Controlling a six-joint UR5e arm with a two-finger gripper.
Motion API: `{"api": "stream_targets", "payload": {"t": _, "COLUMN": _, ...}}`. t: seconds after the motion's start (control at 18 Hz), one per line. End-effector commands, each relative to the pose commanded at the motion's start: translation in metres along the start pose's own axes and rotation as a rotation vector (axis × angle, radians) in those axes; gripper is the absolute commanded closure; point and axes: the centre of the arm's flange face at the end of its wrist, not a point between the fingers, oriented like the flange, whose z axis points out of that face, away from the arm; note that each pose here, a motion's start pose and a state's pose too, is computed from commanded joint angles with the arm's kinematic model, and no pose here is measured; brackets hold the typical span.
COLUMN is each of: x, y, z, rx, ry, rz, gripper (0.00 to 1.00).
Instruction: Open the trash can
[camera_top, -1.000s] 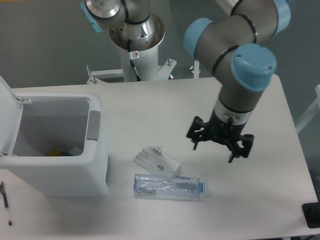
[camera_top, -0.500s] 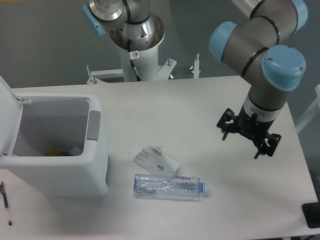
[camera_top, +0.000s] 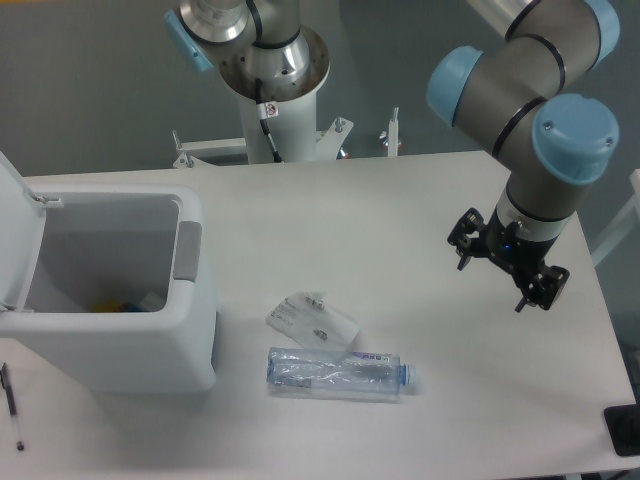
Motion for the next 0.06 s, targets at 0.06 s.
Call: {"api": "stream_targets", "payload": {"t": 0.06, "x": 0.001, "y": -0.0006, "z": 0.0021, "rx": -0.002, "ry": 0.003, "rz": 0.001, "gripper": 0.0}}
